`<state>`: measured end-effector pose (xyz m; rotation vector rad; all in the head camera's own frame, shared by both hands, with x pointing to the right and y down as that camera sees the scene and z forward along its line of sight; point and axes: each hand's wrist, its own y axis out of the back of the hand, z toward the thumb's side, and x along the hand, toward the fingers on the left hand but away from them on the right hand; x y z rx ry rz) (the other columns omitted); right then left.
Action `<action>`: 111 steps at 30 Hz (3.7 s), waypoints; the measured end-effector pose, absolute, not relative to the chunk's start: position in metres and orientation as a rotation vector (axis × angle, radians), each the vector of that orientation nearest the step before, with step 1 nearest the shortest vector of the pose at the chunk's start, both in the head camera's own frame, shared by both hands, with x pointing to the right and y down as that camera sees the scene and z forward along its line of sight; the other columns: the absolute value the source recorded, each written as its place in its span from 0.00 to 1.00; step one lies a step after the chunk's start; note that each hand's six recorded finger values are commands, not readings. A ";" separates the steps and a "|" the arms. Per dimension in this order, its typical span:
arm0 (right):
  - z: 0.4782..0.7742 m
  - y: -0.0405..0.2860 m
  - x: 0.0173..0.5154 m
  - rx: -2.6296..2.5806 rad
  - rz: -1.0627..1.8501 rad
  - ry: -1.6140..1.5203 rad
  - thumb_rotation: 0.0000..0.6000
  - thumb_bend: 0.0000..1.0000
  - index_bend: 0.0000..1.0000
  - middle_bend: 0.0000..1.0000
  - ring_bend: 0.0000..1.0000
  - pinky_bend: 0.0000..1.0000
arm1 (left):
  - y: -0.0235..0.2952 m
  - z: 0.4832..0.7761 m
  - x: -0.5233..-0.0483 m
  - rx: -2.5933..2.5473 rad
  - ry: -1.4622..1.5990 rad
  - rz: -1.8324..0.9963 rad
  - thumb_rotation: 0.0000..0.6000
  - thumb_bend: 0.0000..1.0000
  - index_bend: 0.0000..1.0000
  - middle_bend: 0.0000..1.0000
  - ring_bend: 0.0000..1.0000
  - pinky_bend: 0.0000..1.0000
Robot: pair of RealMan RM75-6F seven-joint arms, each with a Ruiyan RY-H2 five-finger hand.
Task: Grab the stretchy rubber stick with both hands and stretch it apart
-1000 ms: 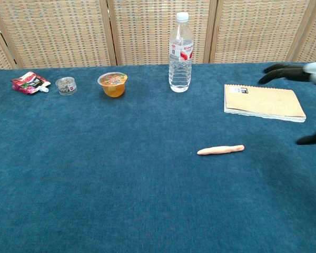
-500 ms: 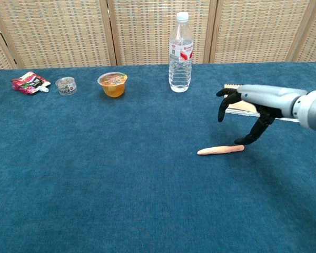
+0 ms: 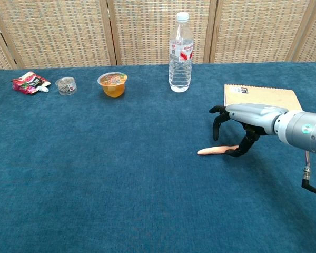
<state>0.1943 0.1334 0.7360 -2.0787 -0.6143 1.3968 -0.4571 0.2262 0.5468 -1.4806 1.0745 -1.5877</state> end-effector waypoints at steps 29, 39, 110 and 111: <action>0.748 0.137 0.198 -2.077 1.406 -0.610 1.00 0.53 0.52 0.06 0.00 0.00 | 0.228 0.547 -0.456 -1.484 1.074 -1.585 1.00 0.00 0.00 0.00 0.00 0.00; 0.751 0.138 0.200 -2.078 1.417 -0.611 1.00 0.57 0.57 0.09 0.00 0.00 | 0.229 0.548 -0.455 -1.485 1.070 -1.585 1.00 0.00 0.00 0.00 0.00 0.00; 0.640 0.086 0.024 -2.856 1.206 -1.050 1.00 0.61 0.64 0.17 0.00 0.00 | 0.095 0.584 -0.224 -1.784 0.686 -0.774 1.00 0.02 0.44 0.00 0.00 0.00; 0.640 0.086 0.024 -2.856 1.206 -1.053 1.00 0.61 0.65 0.17 0.00 0.00 | 0.095 0.585 -0.221 -1.788 0.683 -0.770 1.00 0.03 0.44 0.00 0.00 0.00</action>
